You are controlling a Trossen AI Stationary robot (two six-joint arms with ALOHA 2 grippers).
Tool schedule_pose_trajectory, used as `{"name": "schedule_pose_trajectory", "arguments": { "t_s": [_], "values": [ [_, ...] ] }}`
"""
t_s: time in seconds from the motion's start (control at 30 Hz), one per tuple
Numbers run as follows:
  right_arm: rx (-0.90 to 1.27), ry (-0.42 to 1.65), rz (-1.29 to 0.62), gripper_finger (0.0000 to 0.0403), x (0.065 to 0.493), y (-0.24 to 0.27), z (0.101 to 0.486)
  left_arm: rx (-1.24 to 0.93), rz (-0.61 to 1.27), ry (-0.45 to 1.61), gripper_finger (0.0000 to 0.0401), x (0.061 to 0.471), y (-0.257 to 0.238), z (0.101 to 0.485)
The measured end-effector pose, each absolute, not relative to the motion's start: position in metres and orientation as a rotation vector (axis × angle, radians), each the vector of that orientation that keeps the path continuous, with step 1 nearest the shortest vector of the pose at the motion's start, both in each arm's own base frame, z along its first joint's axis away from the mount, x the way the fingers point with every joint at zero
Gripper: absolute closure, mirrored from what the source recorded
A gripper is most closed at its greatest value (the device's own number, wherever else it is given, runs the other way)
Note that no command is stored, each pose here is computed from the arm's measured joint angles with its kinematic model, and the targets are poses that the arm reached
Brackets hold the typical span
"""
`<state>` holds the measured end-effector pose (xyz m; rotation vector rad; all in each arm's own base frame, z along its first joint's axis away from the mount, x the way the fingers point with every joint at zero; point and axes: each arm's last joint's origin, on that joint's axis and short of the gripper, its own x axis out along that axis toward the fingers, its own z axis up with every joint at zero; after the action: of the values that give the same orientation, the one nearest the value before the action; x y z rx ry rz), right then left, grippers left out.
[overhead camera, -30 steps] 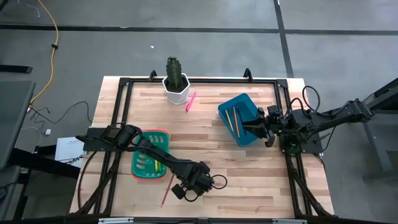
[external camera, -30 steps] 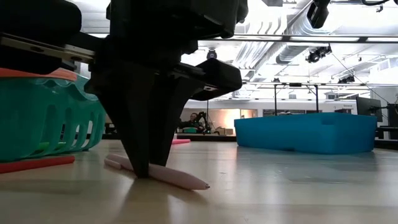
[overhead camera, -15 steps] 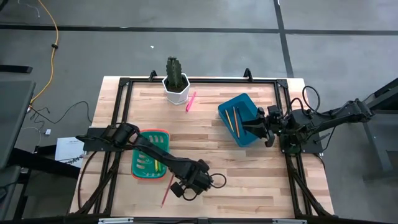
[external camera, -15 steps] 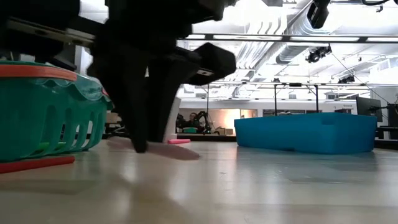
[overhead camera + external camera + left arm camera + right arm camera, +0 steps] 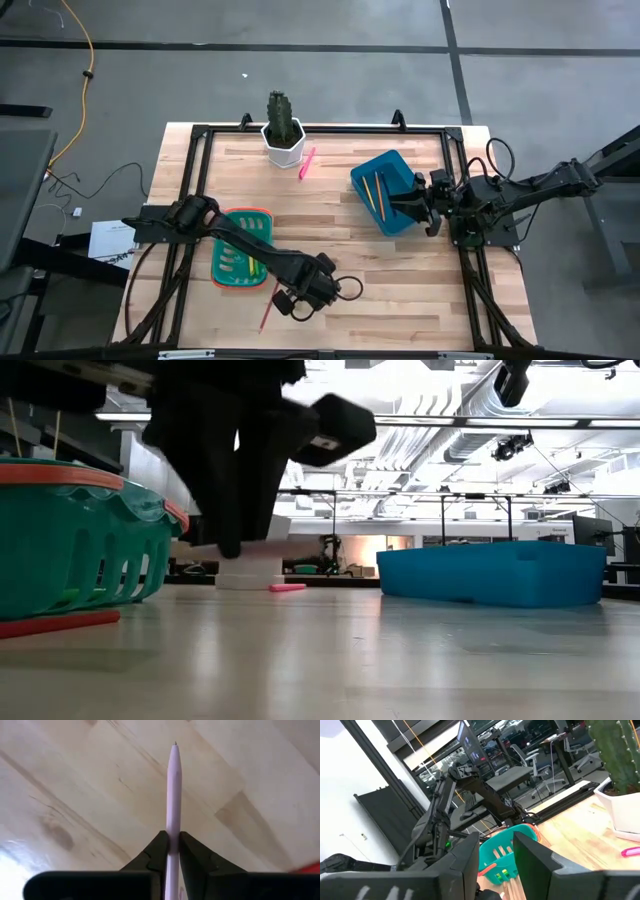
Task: Sort pens & pencils
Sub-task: Put the light pink pen into the green basket
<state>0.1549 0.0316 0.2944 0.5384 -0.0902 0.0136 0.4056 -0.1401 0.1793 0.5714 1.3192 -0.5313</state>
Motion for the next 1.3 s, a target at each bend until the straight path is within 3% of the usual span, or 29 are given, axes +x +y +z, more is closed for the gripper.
{"name": "schedule_pose_trajectory", "arguments": {
  "t_s": [0.7, 1.3],
  "values": [
    [0.546, -0.093, 0.013, 0.0293, 0.155, 0.032, 0.295, 0.661, -0.466, 1.222, 0.037, 0.411, -0.139, 0.239],
    [0.546, -0.092, 0.013, 0.0294, 0.155, 0.032, 0.295, 0.664, -0.44, 1.228, 0.0371, 0.407, -0.125, 0.266]
  ]
}}
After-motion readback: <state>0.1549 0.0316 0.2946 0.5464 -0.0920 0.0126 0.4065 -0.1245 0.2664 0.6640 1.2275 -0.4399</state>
